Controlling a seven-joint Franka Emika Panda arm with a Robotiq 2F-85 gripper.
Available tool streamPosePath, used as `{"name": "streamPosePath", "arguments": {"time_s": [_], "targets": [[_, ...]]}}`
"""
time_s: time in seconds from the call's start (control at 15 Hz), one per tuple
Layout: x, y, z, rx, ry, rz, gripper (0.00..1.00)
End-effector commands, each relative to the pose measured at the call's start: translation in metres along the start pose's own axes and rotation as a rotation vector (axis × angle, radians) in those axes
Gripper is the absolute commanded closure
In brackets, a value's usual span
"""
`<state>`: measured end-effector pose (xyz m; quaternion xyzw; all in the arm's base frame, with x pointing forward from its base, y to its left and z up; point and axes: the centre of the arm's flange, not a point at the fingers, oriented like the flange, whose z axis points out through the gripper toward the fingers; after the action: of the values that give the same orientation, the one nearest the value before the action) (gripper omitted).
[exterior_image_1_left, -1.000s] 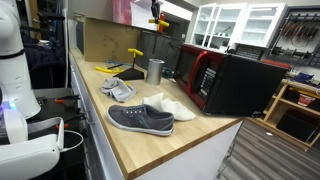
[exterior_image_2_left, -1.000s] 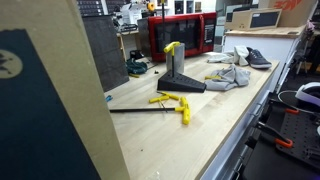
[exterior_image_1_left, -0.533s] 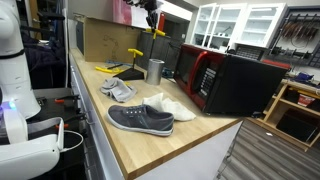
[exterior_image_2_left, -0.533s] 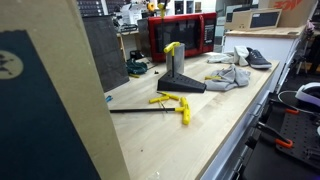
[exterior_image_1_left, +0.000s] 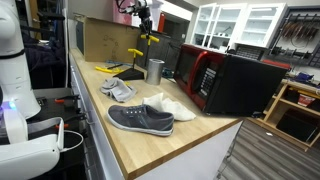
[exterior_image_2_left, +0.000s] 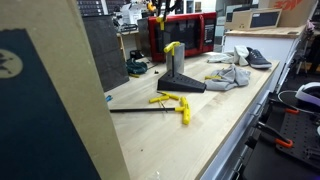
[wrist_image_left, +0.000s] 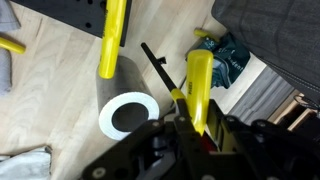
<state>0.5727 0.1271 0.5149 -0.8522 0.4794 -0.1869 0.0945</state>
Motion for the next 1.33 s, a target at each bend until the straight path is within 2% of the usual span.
{"name": "streamPosePath", "arguments": {"time_s": [0.0,0.6,1.27], "targets": [[-0.021,0.017,-0.004,0.031,0.031,0.026,0.94],[-0.054,0.026,-0.014,0.034,0.021,0.054,0.94],[-0.058,0.045,-0.001,-0.010,0.043,0.076,0.94]]}}
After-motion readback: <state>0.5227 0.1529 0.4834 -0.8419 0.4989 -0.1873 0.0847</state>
